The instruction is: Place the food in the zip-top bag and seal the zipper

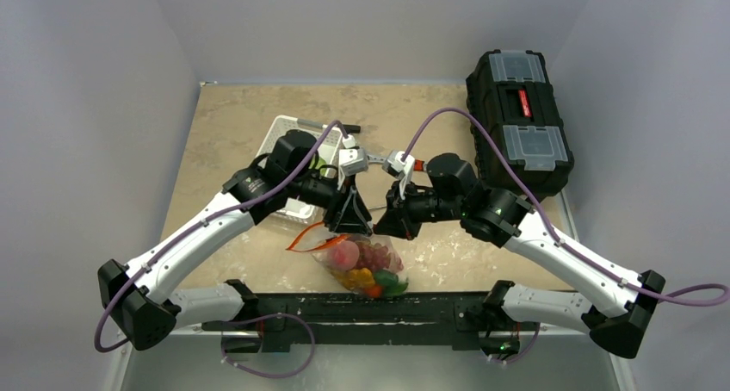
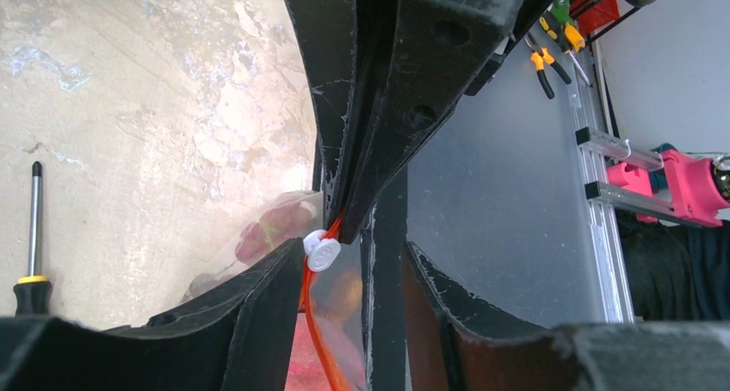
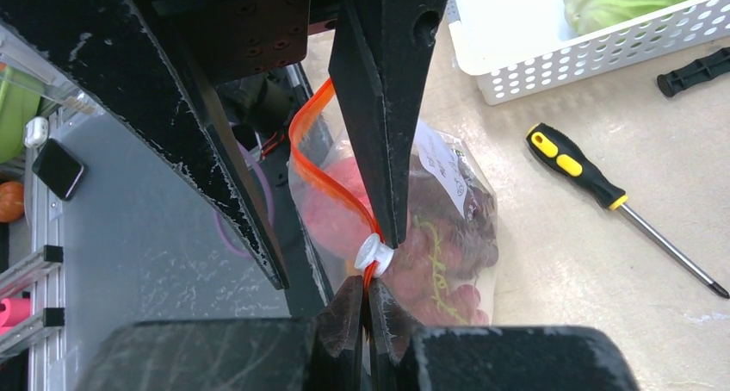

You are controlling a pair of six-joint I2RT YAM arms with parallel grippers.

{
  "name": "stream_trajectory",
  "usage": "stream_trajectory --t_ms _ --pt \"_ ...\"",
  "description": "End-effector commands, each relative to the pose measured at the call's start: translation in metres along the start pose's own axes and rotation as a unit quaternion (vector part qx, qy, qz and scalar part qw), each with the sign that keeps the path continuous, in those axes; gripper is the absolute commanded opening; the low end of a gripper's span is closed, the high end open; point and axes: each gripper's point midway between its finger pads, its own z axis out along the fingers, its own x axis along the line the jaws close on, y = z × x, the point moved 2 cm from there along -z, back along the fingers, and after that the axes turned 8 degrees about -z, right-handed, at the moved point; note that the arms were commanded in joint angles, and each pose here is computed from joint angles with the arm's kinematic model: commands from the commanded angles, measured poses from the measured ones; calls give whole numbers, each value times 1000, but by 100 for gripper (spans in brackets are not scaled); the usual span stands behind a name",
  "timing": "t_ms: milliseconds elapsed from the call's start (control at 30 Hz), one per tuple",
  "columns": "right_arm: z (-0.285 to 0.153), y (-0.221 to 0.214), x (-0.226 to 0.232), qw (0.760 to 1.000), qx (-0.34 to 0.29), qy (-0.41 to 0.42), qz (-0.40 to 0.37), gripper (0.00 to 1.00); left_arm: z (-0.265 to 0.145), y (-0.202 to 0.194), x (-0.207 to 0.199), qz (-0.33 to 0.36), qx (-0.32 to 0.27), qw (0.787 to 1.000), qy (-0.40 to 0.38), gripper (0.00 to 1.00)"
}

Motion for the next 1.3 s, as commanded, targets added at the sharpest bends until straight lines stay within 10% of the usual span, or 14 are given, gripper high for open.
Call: stream_trajectory --t_ms 0,333,933,1267 --pt "-4 27 8 998 -56 16 -26 0 5 7 -1 9 -11 1000 -12 45" --pt "-6 27 10 998 -57 21 -30 0 3 10 0 20 -26 999 -3 46" --pt "-9 25 2 998 -64 -12 -20 0 2 2 -8 10 15 999 -37 6" --pt "-3 23 -32 990 -76 -119 19 0 -1 9 -3 19 -12 1000 1 4"
